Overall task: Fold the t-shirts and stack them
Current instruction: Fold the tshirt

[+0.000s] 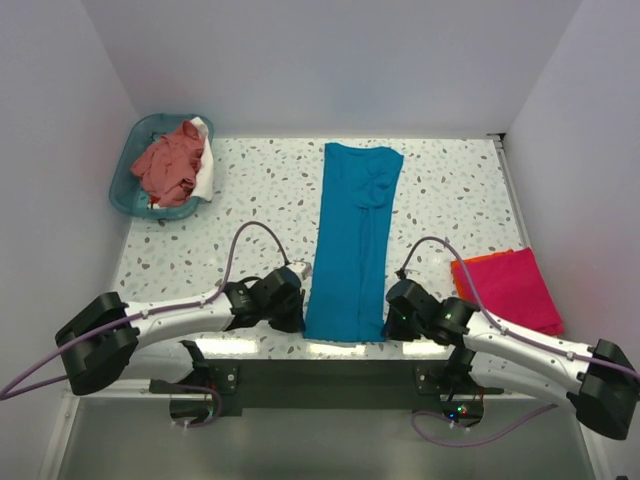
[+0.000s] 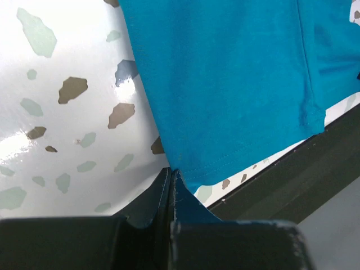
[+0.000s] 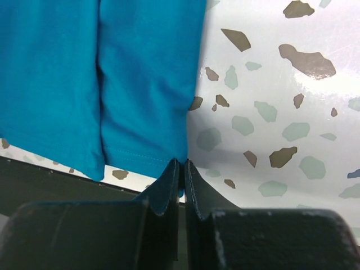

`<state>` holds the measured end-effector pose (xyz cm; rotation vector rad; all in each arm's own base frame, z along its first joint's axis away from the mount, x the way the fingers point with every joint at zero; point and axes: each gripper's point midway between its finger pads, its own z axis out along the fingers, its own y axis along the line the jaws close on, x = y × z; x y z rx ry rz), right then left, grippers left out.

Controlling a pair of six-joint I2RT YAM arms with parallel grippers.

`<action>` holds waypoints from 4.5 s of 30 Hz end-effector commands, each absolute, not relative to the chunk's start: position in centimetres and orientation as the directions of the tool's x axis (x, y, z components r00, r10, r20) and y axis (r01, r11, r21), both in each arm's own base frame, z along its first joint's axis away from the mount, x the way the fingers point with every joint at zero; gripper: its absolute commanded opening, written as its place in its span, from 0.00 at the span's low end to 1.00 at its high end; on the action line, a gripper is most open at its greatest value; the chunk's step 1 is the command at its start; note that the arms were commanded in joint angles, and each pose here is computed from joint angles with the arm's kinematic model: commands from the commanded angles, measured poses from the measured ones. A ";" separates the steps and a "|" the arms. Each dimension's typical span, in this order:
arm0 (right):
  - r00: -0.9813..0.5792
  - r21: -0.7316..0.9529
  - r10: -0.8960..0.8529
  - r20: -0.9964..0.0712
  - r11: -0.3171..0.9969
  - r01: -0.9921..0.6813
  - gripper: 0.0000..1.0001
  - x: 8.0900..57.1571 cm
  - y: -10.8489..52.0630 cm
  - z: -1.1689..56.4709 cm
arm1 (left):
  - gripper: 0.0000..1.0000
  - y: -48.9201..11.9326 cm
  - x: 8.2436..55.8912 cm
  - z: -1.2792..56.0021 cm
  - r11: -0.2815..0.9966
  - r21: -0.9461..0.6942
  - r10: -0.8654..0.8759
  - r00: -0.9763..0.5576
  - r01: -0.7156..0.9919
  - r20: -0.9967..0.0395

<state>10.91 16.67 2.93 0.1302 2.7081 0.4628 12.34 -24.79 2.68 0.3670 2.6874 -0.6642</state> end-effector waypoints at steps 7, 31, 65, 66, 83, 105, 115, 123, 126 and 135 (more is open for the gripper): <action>-0.829 0.258 0.155 -0.537 0.966 0.013 0.00 14.2 15.1 9.4 | 0.00 -26.8 18.0 10.0 0.847 -0.414 0.052 -0.827 0.333 -0.560; -0.750 0.211 0.237 -0.617 0.968 0.132 0.00 41.1 13.7 12.8 | 0.00 -28.6 43.9 12.2 0.850 -0.504 -0.252 -0.723 0.152 -0.643; -0.859 0.246 0.252 -0.445 0.957 0.154 0.49 29.6 15.3 3.8 | 0.57 -26.3 30.8 4.3 0.909 -0.393 -0.105 -0.840 0.135 -0.532; -0.863 0.244 0.250 -0.438 0.958 0.153 0.49 29.4 15.4 3.5 | 0.57 -26.3 30.8 4.2 0.909 -0.394 -0.107 -0.841 0.133 -0.531; -0.816 0.294 0.305 -0.491 0.940 0.175 0.50 28.7 15.0 6.0 | 0.60 -28.7 30.7 7.6 0.797 -0.560 -0.204 -0.772 0.226 -0.602; -0.830 0.264 0.343 -0.440 0.933 0.246 0.52 30.4 14.9 2.2 | 0.50 -26.5 32.4 2.0 0.896 -0.442 -0.226 -0.823 0.033 -0.521; -0.836 0.258 0.341 -0.430 0.934 0.248 0.25 30.0 14.8 1.5 | 0.34 -27.2 31.5 1.2 0.900 -0.434 -0.200 -0.841 0.045 -0.503; -0.841 0.262 0.325 -0.433 0.938 0.228 0.01 29.5 14.7 2.1 | 0.01 -27.8 30.9 2.1 0.888 -0.457 -0.204 -0.845 0.053 -0.494; -0.849 0.266 0.315 -0.425 0.940 0.215 0.00 28.7 14.6 2.0 | 0.00 -27.4 30.3 2.4 0.885 -0.463 -0.212 -0.843 0.049 -0.495; -0.870 0.290 0.276 -0.409 0.943 0.163 0.00 24.6 14.3 2.7 | 0.00 -26.8 26.7 3.5 0.858 -0.508 -0.203 -0.853 0.082 -0.480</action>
